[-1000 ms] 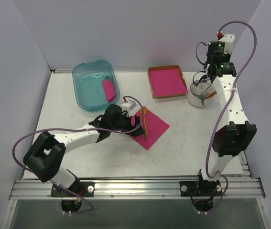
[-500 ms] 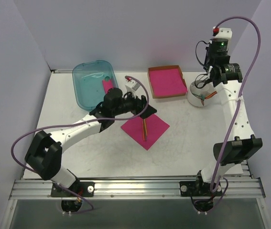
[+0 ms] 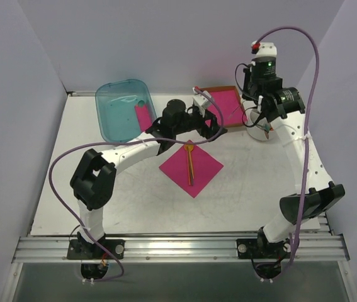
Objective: Place the utensils on the paper napkin and roll it up
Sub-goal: Place the utensils on the napkin.
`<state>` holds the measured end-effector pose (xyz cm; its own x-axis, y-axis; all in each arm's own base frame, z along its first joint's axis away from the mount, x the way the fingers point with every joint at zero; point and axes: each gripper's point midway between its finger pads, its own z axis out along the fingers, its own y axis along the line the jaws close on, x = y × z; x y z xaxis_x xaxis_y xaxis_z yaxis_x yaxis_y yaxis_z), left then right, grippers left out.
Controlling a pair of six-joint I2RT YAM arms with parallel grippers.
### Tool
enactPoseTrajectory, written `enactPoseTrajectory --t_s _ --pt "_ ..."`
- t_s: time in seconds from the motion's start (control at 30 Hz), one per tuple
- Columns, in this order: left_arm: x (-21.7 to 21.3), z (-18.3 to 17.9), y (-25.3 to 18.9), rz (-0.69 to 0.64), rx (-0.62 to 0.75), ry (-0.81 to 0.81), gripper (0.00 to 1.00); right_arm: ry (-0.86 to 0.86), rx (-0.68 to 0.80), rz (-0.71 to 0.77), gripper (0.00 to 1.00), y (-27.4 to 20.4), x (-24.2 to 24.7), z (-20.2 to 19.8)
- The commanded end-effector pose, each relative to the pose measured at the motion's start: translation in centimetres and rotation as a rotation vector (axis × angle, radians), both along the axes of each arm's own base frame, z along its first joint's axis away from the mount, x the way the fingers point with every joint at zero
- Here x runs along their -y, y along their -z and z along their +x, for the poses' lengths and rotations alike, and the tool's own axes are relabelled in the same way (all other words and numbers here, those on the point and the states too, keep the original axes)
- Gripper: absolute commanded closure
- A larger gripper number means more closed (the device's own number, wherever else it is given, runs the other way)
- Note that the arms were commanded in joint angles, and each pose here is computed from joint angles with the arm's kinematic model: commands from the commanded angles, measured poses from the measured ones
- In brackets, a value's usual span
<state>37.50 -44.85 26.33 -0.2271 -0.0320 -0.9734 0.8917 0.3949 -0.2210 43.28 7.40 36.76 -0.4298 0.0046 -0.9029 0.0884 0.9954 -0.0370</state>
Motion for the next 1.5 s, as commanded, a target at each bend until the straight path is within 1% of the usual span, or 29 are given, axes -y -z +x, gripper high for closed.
enactPoseTrajectory --t_s 0.0,0.07,0.2,0.37,0.4,0.47,0.67,0.8,0.9,0.97,1.0,1.03,1.13,1.17,1.2,1.23,1.27,1.3,1.33,1.37,1.4,1.43,1.47 --pt "1.6 0.8 -4.7 -0.035 0.192 0.021 0.06 -0.023 0.022 0.036 1.0 -1.1 -1.5 -1.8" --pt "2.0 1.0 -5.4 -0.052 0.222 0.021 0.06 -0.046 0.011 0.043 1.0 -0.6 -2.9 -2.2" --pt "2.9 1.5 -4.8 -0.019 0.25 0.007 0.06 -0.087 -0.004 0.055 1.0 0.1 -4.8 -2.7" --pt "3.3 2.0 -4.3 -0.004 0.262 -0.009 0.0 -0.118 -0.009 0.069 1.0 0.3 -6.2 -3.2" --pt "3.2 2.3 -4.1 -0.002 0.261 -0.019 0.05 -0.119 -0.006 0.072 1.0 0.2 -6.3 -3.3" --pt "3.3 2.4 -3.7 0.005 0.256 -0.019 0.09 -0.124 -0.007 0.078 1.0 0.2 -6.6 -3.5" --pt "2.6 2.7 -2.5 0.013 0.251 -0.058 0.1 -0.13 -0.002 0.084 1.0 -0.1 -6.8 -3.8" --pt "2.2 3.1 -2.0 0.02 0.246 -0.086 0.23 -0.134 -0.002 0.085 1.0 -0.1 -7.0 -3.9" --pt "2.0 3.3 -1.8 0.023 0.244 -0.094 0.28 -0.138 -0.01 0.08 1.0 0.1 -7.1 -3.9" --pt "2.0 3.2 -1.8 0.018 0.244 -0.088 0.38 -0.138 -0.017 0.078 1.0 0.3 -7.2 -3.9" --pt "1.9 3.2 -2.0 0.012 0.248 -0.089 0.44 -0.141 -0.017 0.079 1.0 0.4 -7.2 -4.0" --pt "2.0 3.1 -1.9 0.011 0.245 -0.086 0.55 -0.144 -0.014 0.085 1.0 0.3 -7.3 -4.0" --pt "2.1 3.1 -2.1 0.002 0.235 -0.088 0.79 -0.153 -0.018 0.089 1.0 0.6 -7.5 -4.1" --pt "1.9 3.4 -2.1 -0.002 0.228 -0.105 0.95 -0.17 -0.014 0.101 1.0 0.5 -7.8 -4.1" --pt "2.0 3.2 -2.2 -0.009 0.216 -0.104 0.97 -0.179 -0.016 0.099 1.0 0.6 -7.8 -4.1" --pt "1.9 3.2 -2.3 -0.013 0.216 -0.106 0.98 -0.18 -0.014 0.102 0.94 0.5 -7.8 -4.1" --pt "1.8 3.0 -2.7 -0.023 0.217 -0.109 0.98 -0.173 -0.01 0.103 0.91 0.5 -7.6 -4.1" --pt "1.7 2.6 -2.1 -0.023 0.205 -0.114 0.98 -0.16 -0.006 0.105 0.9 0.3 -7.1 -4.0" --pt "1.7 2.3 -2.2 -0.028 0.205 -0.114 0.98 -0.151 -0.003 0.114 0.85 0.3 -6.8 -4.0" --pt "1.4 2.1 -2.4 -0.03 0.205 -0.125 0.98 -0.151 0.005 0.123 0.83 0.1 -6.7 -4.0" --pt "1.2 1.9 -1.7 -0.027 0.177 -0.129 0.98 -0.136 0.014 0.13 0.8 0.0 -6.1 -3.9" --pt "1.0 1.9 -1.5 -0.027 0.157 -0.138 0.98 -0.122 0.022 0.143 0.7 -0.1 -5.6 -4.2" --pt "0.5 2.1 -1.6 -0.025 0.134 -0.171 0.98 -0.105 0.044 0.161 0.65 -0.5 -5.1 -4.1"
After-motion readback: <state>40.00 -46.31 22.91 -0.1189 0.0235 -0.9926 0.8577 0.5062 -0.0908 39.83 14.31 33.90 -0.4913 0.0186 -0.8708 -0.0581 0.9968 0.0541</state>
